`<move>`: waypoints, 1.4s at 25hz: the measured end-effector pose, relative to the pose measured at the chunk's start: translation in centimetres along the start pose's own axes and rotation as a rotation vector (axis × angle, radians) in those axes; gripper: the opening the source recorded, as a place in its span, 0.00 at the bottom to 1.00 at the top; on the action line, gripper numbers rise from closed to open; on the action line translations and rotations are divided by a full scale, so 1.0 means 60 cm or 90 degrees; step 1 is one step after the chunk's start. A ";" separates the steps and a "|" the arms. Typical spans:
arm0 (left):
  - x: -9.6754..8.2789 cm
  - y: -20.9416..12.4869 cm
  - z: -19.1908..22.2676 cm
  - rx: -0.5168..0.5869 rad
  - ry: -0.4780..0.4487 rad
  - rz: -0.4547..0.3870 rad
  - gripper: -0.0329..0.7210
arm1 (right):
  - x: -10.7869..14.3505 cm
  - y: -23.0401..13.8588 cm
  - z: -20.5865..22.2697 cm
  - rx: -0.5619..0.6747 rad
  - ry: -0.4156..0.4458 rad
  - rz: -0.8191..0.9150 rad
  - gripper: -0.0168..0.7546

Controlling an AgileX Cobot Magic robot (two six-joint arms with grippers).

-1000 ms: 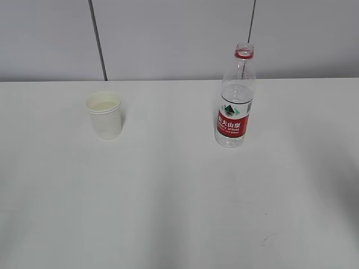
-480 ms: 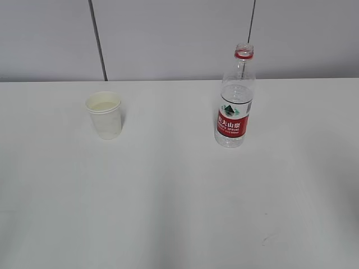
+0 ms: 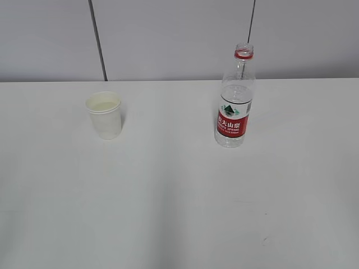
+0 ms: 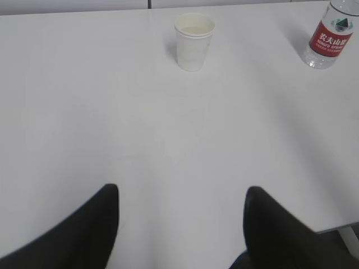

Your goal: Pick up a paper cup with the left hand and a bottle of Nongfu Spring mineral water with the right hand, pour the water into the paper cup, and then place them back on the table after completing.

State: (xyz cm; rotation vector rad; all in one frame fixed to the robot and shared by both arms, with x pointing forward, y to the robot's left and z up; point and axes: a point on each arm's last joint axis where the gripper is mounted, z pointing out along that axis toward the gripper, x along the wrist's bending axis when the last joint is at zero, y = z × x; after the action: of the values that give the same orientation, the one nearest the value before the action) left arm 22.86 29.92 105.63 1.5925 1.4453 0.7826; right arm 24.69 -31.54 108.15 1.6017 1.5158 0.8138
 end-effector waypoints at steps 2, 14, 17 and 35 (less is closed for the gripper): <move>0.000 0.000 0.000 0.000 0.000 0.000 0.62 | 0.006 -0.013 -0.011 0.004 0.034 -0.006 0.78; 0.000 0.000 0.000 0.000 0.000 0.000 0.62 | 0.015 -0.065 -0.008 0.012 0.080 -0.022 0.78; 0.000 0.000 0.000 0.001 0.000 0.000 0.62 | 0.017 -0.068 -0.006 0.016 0.087 -0.032 0.78; 0.000 0.000 0.000 0.001 0.000 0.000 0.62 | 0.020 -0.070 0.001 0.014 0.096 -0.044 0.78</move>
State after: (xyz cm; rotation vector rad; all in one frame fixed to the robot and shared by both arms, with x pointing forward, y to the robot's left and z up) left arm 22.86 29.91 105.62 1.5930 1.4457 0.7811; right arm 22.74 -30.37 104.42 1.5234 1.6823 0.8990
